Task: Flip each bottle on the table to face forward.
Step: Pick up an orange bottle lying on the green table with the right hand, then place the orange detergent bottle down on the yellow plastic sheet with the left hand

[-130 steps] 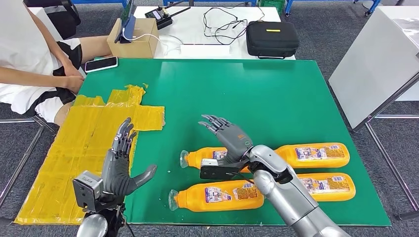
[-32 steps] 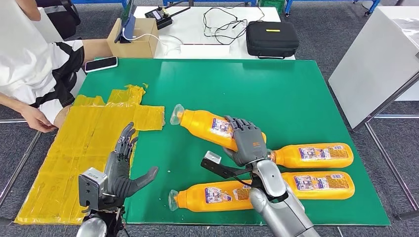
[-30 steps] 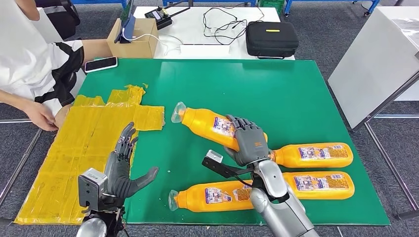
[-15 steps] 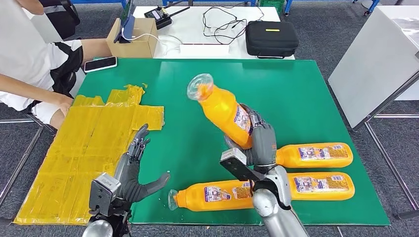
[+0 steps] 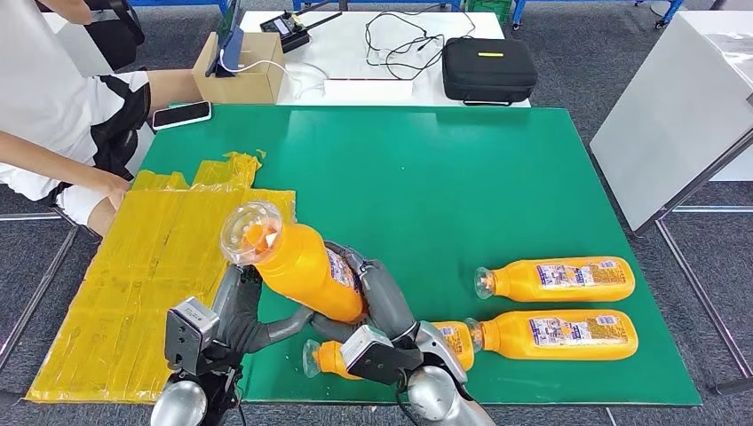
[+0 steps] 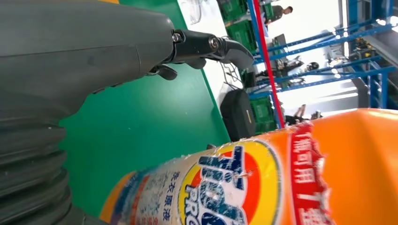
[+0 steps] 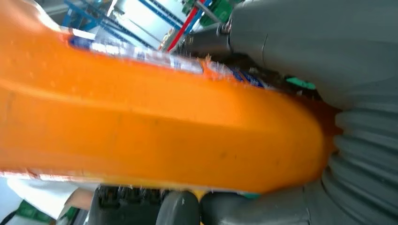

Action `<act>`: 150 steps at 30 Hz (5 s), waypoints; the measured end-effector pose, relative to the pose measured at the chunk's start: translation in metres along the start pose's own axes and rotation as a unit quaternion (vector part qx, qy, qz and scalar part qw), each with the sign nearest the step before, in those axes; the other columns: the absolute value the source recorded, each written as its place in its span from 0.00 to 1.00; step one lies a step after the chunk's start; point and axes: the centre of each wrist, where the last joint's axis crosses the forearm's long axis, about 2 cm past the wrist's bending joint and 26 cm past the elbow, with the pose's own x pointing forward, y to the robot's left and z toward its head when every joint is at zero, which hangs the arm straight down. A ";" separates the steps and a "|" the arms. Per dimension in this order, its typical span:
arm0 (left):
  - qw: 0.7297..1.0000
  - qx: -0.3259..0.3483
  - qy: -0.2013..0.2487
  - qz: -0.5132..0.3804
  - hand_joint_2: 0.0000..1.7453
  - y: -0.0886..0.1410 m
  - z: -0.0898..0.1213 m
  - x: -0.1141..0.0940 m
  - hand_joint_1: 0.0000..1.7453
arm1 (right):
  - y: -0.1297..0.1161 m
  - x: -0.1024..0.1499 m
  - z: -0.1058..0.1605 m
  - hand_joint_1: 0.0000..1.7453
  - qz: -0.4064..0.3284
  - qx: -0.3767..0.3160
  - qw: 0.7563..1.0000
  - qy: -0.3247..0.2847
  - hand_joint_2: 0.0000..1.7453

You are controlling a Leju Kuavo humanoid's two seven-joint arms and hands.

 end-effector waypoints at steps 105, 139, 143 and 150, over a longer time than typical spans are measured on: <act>0.694 0.041 0.231 -0.681 1.00 0.157 -0.017 -0.028 1.00 | -0.057 0.050 0.035 0.00 0.139 -0.206 0.962 -0.112 1.00; 0.802 0.016 0.219 -0.556 1.00 0.116 -0.019 -0.097 0.00 | -0.052 0.042 0.020 0.00 0.173 -0.099 0.978 -0.064 1.00; 0.830 0.044 0.207 -0.516 1.00 0.113 -0.023 -0.091 0.00 | -0.047 0.028 0.027 0.00 0.221 -0.030 0.974 -0.039 1.00; 0.848 0.049 0.202 -0.487 1.00 0.113 -0.024 -0.090 0.00 | -0.042 0.007 0.041 0.00 0.246 0.057 0.967 -0.020 1.00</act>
